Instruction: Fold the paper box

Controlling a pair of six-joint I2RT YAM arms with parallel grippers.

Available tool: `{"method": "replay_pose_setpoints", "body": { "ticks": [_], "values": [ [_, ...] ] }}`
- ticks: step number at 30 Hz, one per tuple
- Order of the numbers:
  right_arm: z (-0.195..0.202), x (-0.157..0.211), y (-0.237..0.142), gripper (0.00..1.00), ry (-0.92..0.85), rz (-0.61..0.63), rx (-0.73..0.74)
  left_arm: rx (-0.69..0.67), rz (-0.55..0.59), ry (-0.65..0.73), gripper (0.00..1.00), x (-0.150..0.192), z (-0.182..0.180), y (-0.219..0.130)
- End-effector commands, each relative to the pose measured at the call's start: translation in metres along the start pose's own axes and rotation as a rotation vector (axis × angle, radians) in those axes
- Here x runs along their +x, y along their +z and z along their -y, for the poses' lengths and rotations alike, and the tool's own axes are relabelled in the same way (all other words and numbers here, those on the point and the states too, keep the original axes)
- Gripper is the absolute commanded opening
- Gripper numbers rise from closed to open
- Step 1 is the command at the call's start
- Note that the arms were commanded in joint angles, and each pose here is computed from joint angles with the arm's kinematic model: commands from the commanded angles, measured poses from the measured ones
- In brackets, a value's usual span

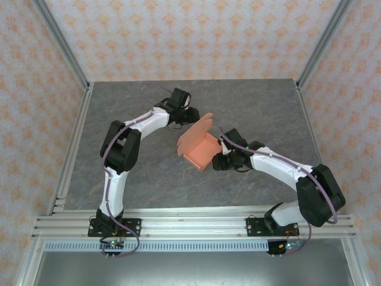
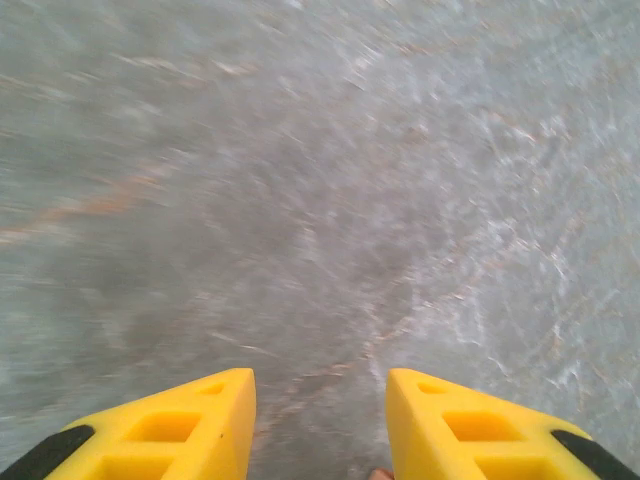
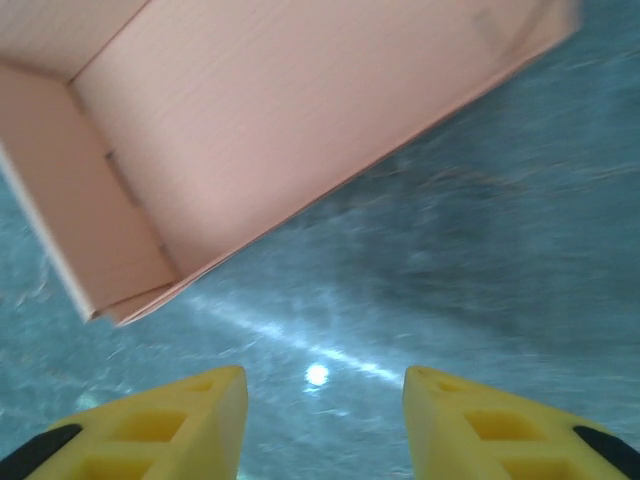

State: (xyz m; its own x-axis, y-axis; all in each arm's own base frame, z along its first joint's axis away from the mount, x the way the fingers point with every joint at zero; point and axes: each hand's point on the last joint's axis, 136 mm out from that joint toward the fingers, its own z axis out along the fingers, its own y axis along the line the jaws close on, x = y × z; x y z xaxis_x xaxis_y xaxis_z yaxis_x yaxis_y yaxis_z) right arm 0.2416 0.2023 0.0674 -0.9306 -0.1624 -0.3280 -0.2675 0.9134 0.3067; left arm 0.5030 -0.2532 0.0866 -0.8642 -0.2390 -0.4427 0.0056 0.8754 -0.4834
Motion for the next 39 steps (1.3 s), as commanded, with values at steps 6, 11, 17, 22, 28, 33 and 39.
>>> {"method": "replay_pose_setpoints", "body": {
  "ticks": [6,11,17,22,28,33,39],
  "values": [
    [-0.064,0.0,0.027,0.43,-0.045,-0.001,-0.184,-0.177,0.155,-0.061,0.44,-0.043,-0.085,-0.087],
    [-0.08,-0.009,0.042,0.43,-0.037,0.007,-0.225,-0.24,0.184,-0.135,0.47,-0.037,-0.13,-0.104],
    [-0.09,-0.031,0.051,0.43,-0.031,0.053,-0.24,-0.284,0.155,-0.171,0.51,-0.028,-0.155,-0.097],
    [-0.092,-0.036,0.055,0.44,-0.037,0.056,-0.234,-0.279,0.105,-0.213,0.55,-0.021,-0.162,-0.072],
    [-0.09,-0.037,0.05,0.47,-0.058,0.067,-0.223,-0.29,0.067,-0.198,0.63,-0.015,-0.156,-0.045],
    [-0.088,-0.038,0.043,0.49,-0.08,0.08,-0.207,-0.316,0.06,-0.223,0.65,-0.013,-0.156,-0.031],
    [-0.084,-0.036,0.042,0.49,-0.093,0.078,-0.187,-0.375,0.027,-0.177,0.63,-0.008,-0.153,-0.017]
  ]
}}
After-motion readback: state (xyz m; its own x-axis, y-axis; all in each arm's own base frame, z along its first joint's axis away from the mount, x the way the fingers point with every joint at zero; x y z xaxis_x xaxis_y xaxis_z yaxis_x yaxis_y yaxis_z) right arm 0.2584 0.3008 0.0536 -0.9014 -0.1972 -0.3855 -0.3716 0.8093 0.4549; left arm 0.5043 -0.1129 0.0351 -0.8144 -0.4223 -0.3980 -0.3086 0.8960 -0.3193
